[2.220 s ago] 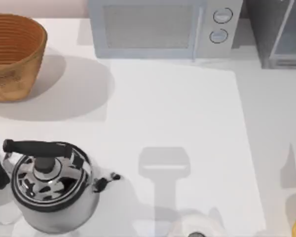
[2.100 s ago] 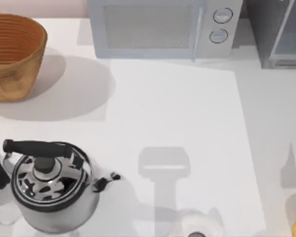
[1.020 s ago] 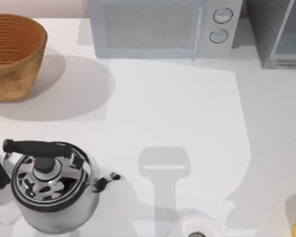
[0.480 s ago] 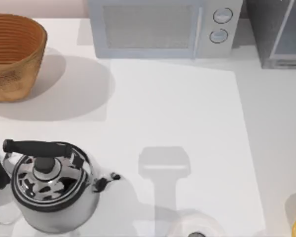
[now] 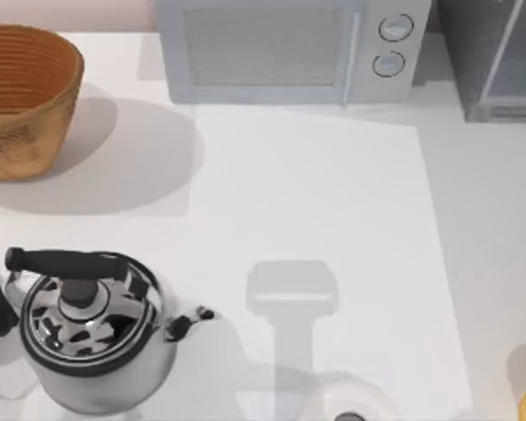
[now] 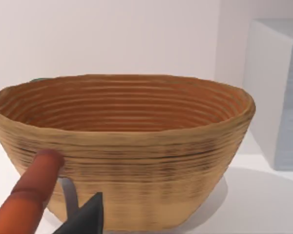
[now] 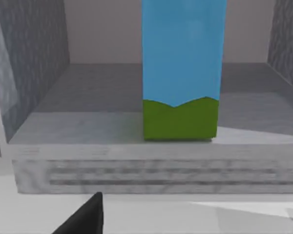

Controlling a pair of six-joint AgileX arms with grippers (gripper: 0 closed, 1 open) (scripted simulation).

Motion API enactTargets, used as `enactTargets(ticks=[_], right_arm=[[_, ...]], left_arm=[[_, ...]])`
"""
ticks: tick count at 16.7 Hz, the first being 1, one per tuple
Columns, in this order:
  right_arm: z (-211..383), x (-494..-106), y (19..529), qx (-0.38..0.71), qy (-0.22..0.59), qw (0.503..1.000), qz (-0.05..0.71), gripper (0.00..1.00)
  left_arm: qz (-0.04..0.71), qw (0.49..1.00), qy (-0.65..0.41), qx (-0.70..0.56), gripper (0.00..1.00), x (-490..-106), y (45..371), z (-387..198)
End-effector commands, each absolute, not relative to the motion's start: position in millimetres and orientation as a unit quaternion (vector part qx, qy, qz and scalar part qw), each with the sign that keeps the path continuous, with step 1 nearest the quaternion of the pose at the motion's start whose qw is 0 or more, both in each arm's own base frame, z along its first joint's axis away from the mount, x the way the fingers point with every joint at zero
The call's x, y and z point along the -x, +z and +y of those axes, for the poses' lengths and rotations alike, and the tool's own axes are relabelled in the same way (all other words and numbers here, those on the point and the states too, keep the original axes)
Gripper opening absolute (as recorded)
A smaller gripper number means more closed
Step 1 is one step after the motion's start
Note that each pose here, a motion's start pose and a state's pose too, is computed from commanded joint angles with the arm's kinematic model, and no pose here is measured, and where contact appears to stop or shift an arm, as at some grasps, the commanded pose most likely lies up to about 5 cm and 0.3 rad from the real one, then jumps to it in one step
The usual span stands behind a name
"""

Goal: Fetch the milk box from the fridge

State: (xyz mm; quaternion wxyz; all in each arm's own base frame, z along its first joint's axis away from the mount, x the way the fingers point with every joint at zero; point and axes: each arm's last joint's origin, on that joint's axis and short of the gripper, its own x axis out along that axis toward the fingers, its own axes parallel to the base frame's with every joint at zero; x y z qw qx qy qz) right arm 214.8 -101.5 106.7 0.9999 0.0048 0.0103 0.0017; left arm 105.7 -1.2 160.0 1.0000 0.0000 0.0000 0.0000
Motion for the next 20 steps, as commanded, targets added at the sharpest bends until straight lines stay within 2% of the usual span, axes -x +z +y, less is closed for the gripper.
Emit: enactTargets(ticks=[3,8,11,14,20], right_arm=[[-107,-249,105,-0.002,0.001,1.0,0.011,1.0],[-116,-342,121,0.011,0.001,1.0,-0.021,1.0],[-108,-383,125,0.008,-0.003,1.0,-0.019,1.0],[-97,-402,118,0.002,-0.005,1.0,0.0,1.0],[-97,-405,118,0.002,-0.005,1.0,0.001,1.0]], left_arm=[[0.0,1.0,0.0,0.0,1.0,-106,160,-1],[0.0,1.0,0.0,0.0,1.0,-106,160,-1],[0.0,1.0,0.0,0.0,1.0,-106,160,-1],[0.0,1.0,0.0,0.0,1.0,-106,160,-1],[0.0,1.0,0.0,0.0,1.0,-106,160,-1]])
